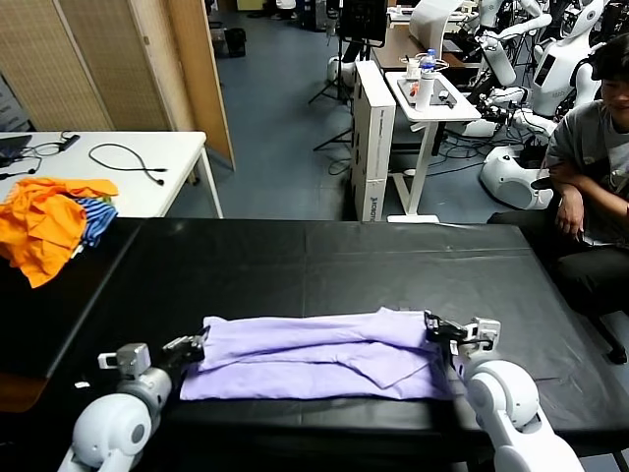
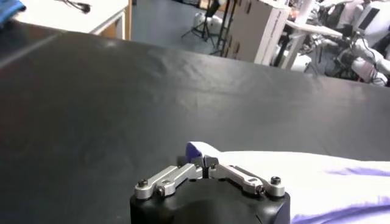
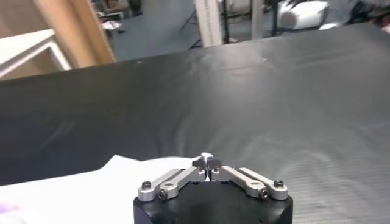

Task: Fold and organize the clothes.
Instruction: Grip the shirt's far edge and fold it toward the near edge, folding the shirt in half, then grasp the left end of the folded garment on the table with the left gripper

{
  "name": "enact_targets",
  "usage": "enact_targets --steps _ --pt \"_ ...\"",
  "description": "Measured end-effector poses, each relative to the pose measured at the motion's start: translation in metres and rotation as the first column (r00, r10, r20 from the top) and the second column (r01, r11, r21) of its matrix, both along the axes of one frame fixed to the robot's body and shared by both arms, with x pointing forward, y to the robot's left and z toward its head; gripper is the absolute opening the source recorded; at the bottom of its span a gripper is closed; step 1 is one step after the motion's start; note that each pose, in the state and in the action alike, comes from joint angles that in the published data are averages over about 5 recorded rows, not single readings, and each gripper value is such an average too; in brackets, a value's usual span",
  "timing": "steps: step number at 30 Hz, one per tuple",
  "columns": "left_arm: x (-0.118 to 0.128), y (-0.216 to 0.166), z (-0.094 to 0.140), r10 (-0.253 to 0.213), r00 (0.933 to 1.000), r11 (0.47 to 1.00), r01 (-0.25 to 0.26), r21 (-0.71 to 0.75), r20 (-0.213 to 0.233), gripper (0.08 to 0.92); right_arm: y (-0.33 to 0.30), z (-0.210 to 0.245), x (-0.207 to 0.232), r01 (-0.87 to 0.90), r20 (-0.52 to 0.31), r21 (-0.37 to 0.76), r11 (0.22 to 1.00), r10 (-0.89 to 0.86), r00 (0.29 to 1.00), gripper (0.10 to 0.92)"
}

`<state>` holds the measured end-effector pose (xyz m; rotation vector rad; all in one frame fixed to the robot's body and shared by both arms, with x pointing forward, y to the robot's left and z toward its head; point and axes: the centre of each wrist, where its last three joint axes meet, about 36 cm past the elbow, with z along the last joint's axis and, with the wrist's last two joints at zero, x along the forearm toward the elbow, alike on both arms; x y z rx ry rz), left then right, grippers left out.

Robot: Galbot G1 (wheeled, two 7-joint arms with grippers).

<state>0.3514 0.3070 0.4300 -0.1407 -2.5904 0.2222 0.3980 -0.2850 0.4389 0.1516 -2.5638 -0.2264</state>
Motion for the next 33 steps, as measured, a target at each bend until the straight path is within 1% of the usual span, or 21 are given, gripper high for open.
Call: enact_targets --steps 1,3,4,6,7,8,10,11,14,20,29,30,32,33 --pt "0.000 0.000 0.001 -0.002 1.0000 1.000 0.002 -0.001 0.004 0.293 -0.001 0.002 -0.001 -0.002 0.007 -0.001 1.000 0.002 1.000 0.478" --pt "-0.001 0.000 0.005 -0.005 0.9999 1.000 0.005 -0.002 0.010 0.405 -0.003 0.008 -0.005 -0.004 0.021 -0.007 1.000 0.004 1.000 0.591" --pt "-0.002 0.001 0.006 -0.006 0.9999 1.000 0.006 -0.001 0.012 0.480 -0.005 0.011 -0.007 -0.004 0.028 -0.011 1.000 0.004 1.000 0.667" --pt "-0.004 0.003 0.010 -0.006 0.9999 1.000 0.006 0.006 0.015 0.594 -0.008 0.017 -0.011 -0.004 0.039 -0.017 1.000 0.005 0.999 0.773" --pt "-0.006 0.005 0.011 -0.005 0.9999 1.000 0.005 0.010 0.016 0.669 -0.010 0.020 -0.014 -0.005 0.045 -0.019 1.000 0.006 0.999 0.826" --pt "-0.008 0.006 0.012 -0.005 0.9999 1.000 0.004 0.014 0.016 0.726 -0.011 0.024 -0.017 -0.006 0.049 -0.021 1.000 0.007 0.999 0.860" --pt "-0.012 0.008 0.014 0.000 0.9999 1.000 0.000 0.019 0.016 0.828 -0.015 0.030 -0.023 -0.009 0.058 -0.025 1.000 0.011 0.998 0.895" --pt "-0.015 0.009 0.015 0.003 0.9999 1.000 -0.004 0.019 0.016 0.862 -0.016 0.033 -0.026 -0.012 0.063 -0.027 1.000 0.013 0.998 0.901" --pt "-0.026 0.010 0.016 0.013 0.9998 1.000 -0.013 0.016 0.016 0.901 -0.019 0.041 -0.037 -0.021 0.077 -0.033 0.999 0.023 0.997 0.906" --pt "-0.044 0.006 0.005 0.027 0.9996 1.000 -0.027 0.017 0.008 0.907 -0.020 0.052 -0.056 -0.028 0.092 -0.040 0.999 0.031 0.995 0.907" --pt "-0.054 -0.002 -0.011 0.058 0.9983 0.998 -0.058 0.007 -0.004 0.906 -0.017 0.061 -0.066 -0.031 0.112 -0.051 0.998 0.037 0.993 0.907" --pt "-0.055 -0.003 -0.013 0.059 0.9982 0.998 -0.059 0.008 -0.005 0.898 -0.017 0.061 -0.066 -0.032 0.114 -0.051 0.998 0.037 0.993 0.907" --pt "-0.058 -0.005 -0.016 0.062 0.9981 0.998 -0.062 0.005 -0.007 0.843 -0.017 0.062 -0.066 -0.033 0.117 -0.051 0.998 0.038 0.992 0.907" --pt "-0.059 -0.006 -0.017 0.063 0.9980 0.998 -0.063 0.002 -0.007 0.798 -0.017 0.063 -0.066 -0.033 0.119 -0.050 0.998 0.039 0.992 0.907"
